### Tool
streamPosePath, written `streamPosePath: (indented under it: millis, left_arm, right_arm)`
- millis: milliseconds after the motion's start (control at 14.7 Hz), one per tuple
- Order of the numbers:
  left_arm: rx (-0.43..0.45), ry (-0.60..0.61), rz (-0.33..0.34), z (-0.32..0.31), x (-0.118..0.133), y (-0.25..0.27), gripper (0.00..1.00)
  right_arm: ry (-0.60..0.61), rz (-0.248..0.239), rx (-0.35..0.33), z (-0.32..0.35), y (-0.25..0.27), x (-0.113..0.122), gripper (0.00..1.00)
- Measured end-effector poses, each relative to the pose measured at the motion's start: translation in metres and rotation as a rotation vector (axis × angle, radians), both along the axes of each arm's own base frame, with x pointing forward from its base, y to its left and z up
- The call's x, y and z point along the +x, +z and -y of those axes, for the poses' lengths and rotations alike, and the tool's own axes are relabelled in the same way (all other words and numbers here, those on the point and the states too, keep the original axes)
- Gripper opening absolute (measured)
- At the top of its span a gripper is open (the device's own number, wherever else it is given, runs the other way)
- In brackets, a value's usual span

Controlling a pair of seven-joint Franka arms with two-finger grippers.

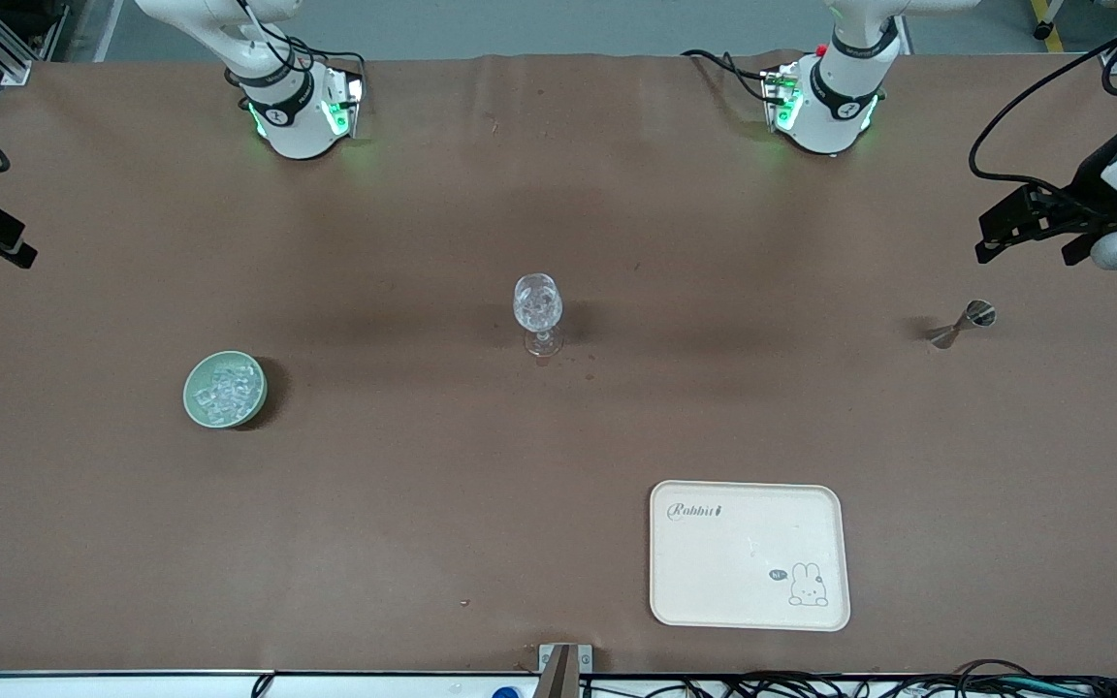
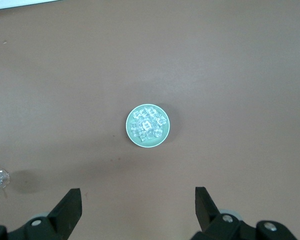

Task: Pour wine and add ice with both arms
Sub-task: 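Move the right gripper toward the ice bowl while the left gripper reaches the jigger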

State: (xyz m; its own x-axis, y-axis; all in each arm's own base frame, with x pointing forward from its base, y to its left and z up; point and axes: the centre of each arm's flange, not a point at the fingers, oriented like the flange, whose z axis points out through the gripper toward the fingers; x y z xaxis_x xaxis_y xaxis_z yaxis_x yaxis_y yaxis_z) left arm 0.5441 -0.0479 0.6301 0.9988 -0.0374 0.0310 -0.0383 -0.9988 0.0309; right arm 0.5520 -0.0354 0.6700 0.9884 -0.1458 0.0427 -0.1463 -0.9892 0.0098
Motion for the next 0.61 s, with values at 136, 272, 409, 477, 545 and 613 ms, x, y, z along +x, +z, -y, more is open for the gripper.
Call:
streamPosePath:
  millis: [136, 272, 409, 477, 545, 613]
  left_arm:
    - [0.000, 0.000, 0.000, 0.000, 0.000, 0.000, 0.98]
    - [0.000, 0.001, 0.000, -0.001, 0.000, 0.000, 0.99]
    - [0.000, 0.014, -0.002, -0.004, 0.001, -0.001, 1.00]
    - [0.000, 0.039, -0.004, -0.010, 0.002, -0.002, 1.00]
    - [-0.001, 0.074, -0.009, -0.021, 0.003, -0.004, 0.99]
    - [-0.002, 0.116, -0.014, -0.037, 0.005, -0.006, 0.99]
  right_arm:
    - [0.000, 0.000, 0.000, 0.000, 0.000, 0.000, 1.00]
    - [0.000, 0.000, 0.000, 0.000, 0.000, 0.000, 1.00]
    - [0.000, 0.000, 0.000, 0.000, 0.000, 0.000, 1.00]
    - [0.000, 0.000, 0.000, 0.000, 0.000, 0.000, 1.00]
    - [0.000, -0.001, 0.000, 0.000, 0.000, 0.000, 1.00]
    - [0.002, -0.003, 0.000, 0.000, -0.001, 0.000, 1.00]
